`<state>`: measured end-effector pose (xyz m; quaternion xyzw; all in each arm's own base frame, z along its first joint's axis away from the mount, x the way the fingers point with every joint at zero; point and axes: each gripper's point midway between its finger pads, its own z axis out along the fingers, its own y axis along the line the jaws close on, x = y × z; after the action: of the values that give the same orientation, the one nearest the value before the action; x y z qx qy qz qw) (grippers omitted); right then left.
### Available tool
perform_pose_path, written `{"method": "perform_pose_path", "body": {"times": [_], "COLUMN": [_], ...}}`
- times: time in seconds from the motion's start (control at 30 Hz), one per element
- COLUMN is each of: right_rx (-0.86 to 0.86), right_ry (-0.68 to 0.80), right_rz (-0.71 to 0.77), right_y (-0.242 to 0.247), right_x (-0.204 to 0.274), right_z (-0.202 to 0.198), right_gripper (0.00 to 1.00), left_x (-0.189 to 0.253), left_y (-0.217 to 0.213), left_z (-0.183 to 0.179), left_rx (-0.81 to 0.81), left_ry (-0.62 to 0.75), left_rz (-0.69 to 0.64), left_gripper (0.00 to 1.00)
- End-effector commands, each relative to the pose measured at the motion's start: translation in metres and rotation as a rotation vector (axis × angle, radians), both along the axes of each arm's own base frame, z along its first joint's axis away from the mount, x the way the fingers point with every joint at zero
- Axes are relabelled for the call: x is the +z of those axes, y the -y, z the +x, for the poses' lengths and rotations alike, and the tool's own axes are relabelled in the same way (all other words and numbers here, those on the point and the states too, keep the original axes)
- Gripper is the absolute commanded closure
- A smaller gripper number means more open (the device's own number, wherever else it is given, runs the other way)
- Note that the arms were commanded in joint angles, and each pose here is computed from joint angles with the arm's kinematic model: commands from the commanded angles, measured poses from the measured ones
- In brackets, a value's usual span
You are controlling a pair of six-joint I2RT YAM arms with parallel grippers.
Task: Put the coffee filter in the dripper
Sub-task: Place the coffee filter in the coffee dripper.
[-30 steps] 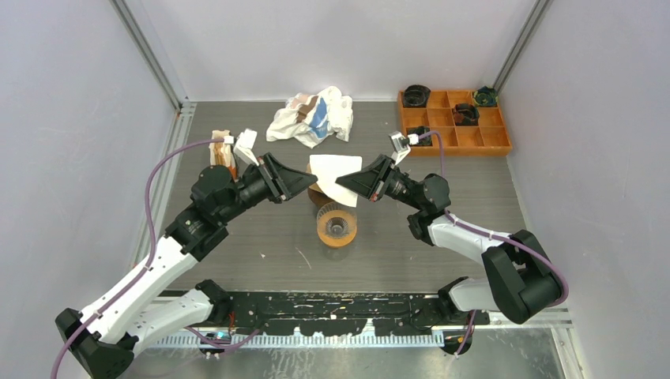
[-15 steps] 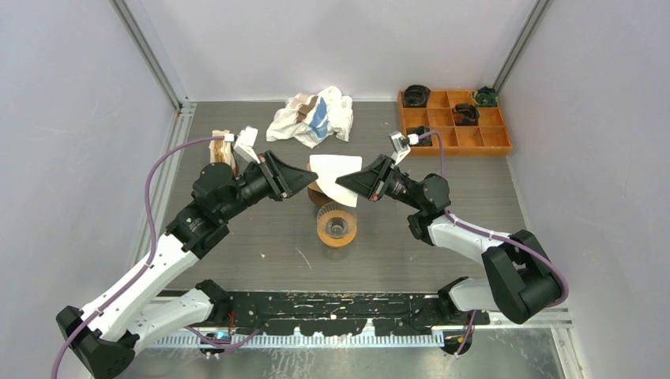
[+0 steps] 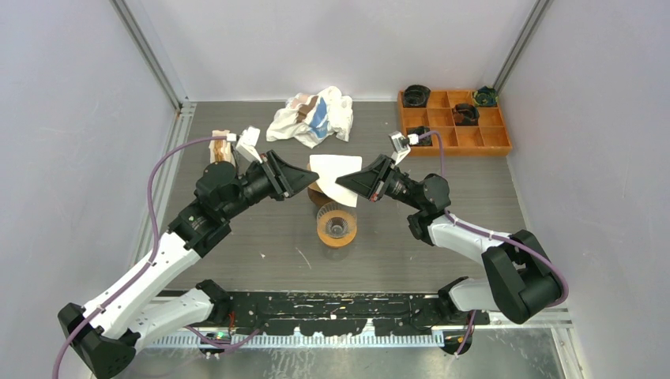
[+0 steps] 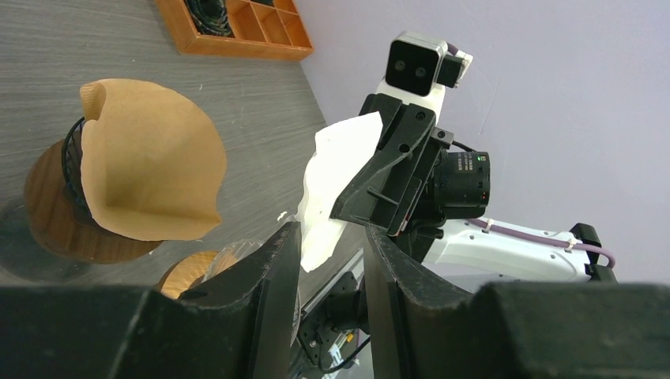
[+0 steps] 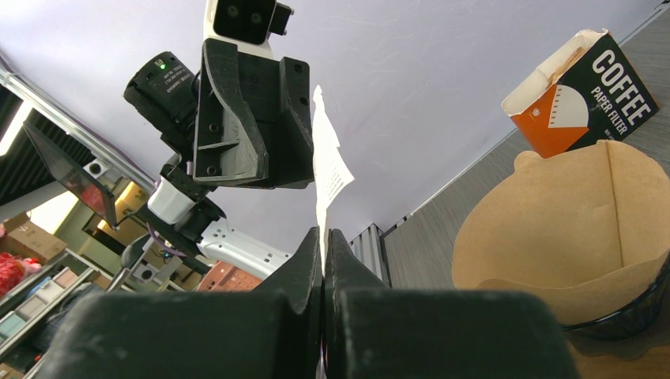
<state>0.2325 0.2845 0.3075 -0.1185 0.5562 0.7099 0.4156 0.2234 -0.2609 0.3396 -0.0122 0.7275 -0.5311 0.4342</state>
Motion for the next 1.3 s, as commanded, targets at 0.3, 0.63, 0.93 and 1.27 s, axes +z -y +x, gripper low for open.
{"method": "perform_pose_path", "body": {"times": [0.3, 0.63, 0.93, 1.27], "right_rx": [-0.003, -0.005, -0.001, 0.009], "right_ry": [0.091, 0.088, 0.087, 0.091], "right_rz": [0.039, 0.038, 0.04, 0.047], "right_y": [0.005, 0.005, 0.004, 0.005], "right_x": [0.021, 0.02, 0.02, 0.025], "right_z": [-0.006, -0.005, -0.006, -0.008], "right_gripper": [0.99, 0.99, 0.99, 0.99], "left_x": [0.033, 0.038, 0.034, 0.028], "left_y": [0.005, 0.008, 0.01, 0.022], "left_z": [-0.003, -0.008, -0.008, -0.006], "left_rx": [-0.03, -0.062, -0.07, -0.1], "left_ry": [0.071, 0.08, 0.07, 0.049], "left_rz": [-0.069, -0.098, -0.094, -0.092], "left_gripper": [0.64, 0.64, 0.64, 0.66]}}
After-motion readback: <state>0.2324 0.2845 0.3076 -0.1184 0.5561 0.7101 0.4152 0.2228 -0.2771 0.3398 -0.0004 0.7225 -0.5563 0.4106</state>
